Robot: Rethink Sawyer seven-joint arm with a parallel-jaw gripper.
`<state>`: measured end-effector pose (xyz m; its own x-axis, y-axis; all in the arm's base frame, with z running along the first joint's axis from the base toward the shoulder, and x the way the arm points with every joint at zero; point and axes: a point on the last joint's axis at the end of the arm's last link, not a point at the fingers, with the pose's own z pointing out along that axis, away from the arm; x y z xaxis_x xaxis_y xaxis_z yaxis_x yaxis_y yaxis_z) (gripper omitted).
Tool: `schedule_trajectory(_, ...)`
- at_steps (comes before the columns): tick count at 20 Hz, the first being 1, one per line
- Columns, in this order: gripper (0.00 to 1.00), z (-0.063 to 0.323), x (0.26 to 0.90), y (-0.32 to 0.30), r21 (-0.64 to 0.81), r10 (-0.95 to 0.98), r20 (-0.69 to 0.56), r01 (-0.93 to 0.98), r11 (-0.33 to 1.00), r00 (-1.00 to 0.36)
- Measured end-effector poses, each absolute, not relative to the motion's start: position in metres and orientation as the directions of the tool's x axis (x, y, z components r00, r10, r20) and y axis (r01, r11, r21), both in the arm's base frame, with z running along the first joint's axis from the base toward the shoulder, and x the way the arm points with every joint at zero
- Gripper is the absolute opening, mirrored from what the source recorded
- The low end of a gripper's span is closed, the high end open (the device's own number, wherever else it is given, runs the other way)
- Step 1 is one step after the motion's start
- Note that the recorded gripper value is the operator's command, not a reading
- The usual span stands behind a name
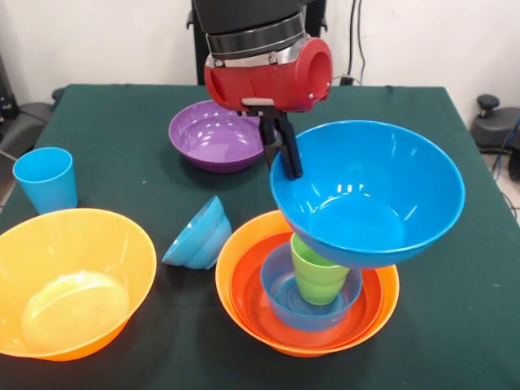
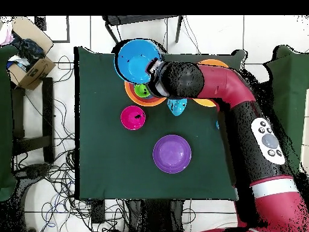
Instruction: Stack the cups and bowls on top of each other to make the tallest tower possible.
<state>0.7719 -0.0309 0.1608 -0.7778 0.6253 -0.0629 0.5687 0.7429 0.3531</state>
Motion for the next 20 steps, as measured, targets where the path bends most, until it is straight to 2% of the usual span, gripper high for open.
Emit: schedule_trajectory(20,0.0,0.1604,0.7719,-0.0308,0.35,0.605,-0.086,0.545,0.762,-0.791)
